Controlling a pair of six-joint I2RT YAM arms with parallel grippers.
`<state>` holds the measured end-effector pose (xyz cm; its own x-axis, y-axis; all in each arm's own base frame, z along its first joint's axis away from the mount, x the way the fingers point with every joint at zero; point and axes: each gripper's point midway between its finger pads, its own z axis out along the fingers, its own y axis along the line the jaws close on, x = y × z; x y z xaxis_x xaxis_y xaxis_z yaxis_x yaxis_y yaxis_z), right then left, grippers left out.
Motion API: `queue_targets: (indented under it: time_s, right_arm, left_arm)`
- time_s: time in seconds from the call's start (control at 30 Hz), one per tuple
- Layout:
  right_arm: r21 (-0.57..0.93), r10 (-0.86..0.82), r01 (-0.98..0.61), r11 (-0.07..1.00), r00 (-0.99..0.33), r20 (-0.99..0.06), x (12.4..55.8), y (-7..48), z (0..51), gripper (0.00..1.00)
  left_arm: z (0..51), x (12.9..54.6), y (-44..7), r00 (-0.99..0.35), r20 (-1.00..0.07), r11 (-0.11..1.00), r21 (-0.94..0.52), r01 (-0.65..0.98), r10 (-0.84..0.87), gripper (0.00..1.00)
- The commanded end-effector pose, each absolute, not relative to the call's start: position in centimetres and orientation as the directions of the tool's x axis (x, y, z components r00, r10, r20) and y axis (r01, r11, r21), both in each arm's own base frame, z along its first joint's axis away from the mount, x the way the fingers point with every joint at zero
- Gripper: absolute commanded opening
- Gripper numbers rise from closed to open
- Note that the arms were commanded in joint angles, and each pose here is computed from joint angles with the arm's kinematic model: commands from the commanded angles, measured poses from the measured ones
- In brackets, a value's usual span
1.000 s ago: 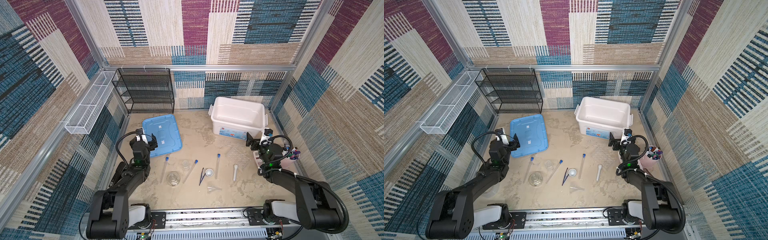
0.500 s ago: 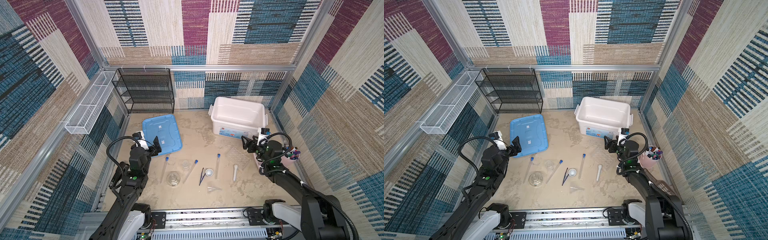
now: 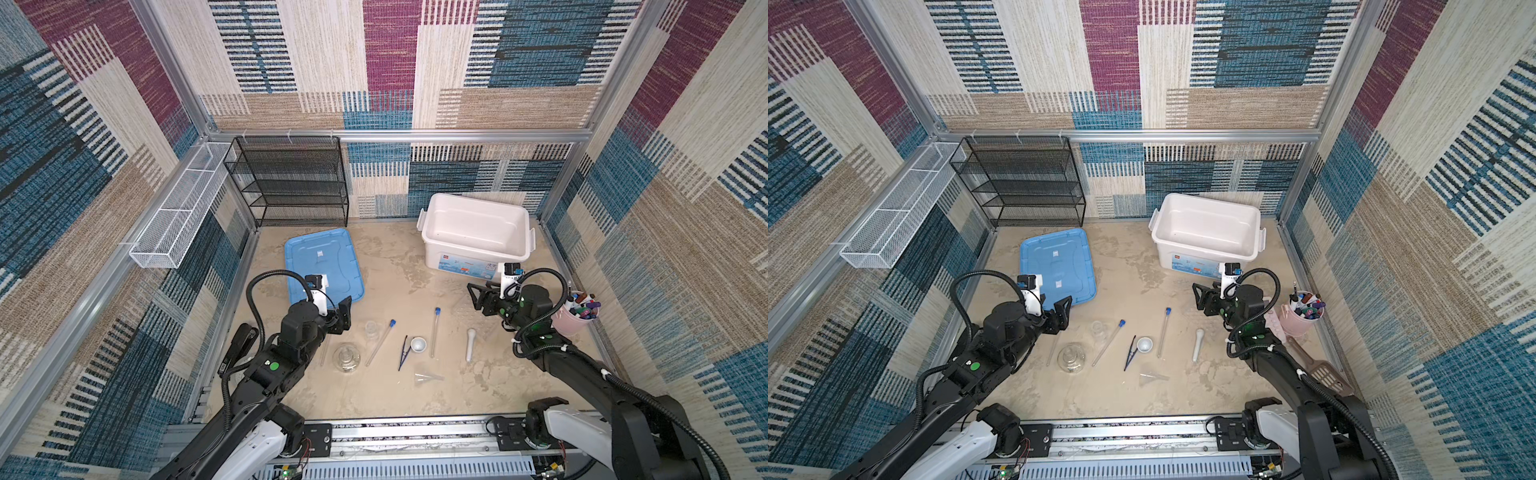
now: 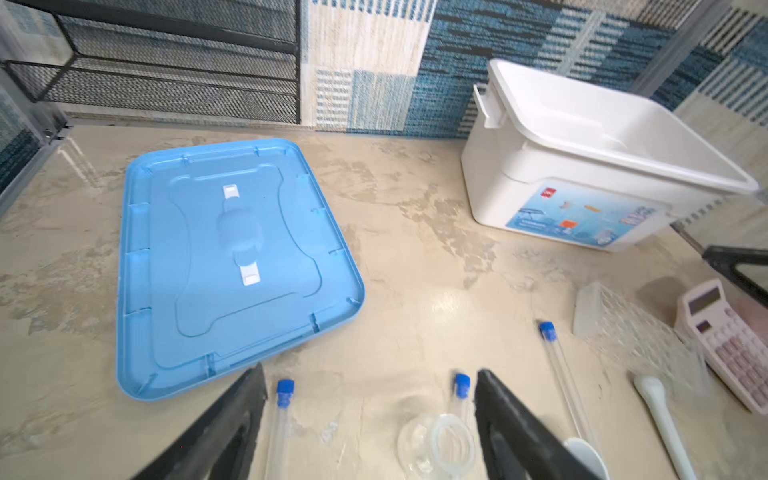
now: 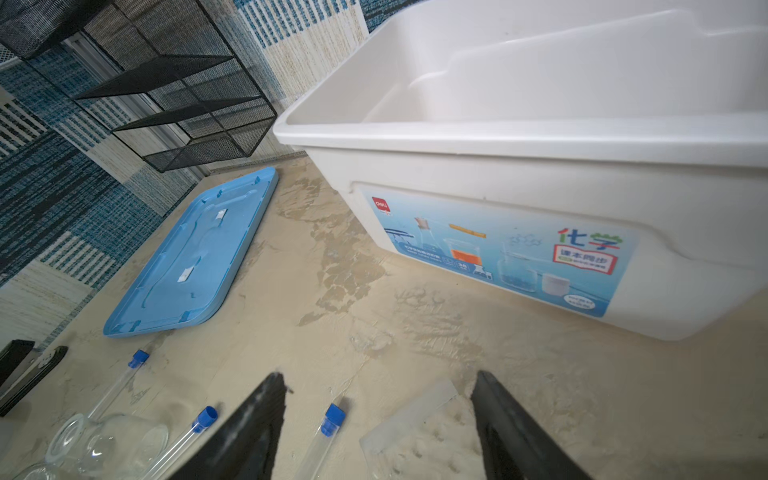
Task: Organize the chemistry lab equipment
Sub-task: 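Move the left gripper toward the blue-capped test tube while the right arm advances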
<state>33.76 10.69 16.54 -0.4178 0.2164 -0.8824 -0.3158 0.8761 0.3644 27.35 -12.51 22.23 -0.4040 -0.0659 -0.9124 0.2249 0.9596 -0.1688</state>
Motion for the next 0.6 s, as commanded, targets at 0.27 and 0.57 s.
queue_targets:
  time_s: [0.27, 0.57]
  right_arm:
    - [0.38, 0.232, -0.344, 0.858, -0.401, -0.886, 32.9, 11.3, 17.5, 0.73]
    - [0.379, 0.231, -0.347, 0.858, -0.399, -0.888, 32.4, 11.3, 17.5, 0.73]
  left_arm:
    - [20.0, 23.6, -17.9, -0.457, -0.867, 0.942, 0.039, 0.333, 0.198, 0.76]
    - [18.6, 22.9, -12.8, -0.503, -0.86, 0.994, 0.041, 0.104, 0.088, 0.8]
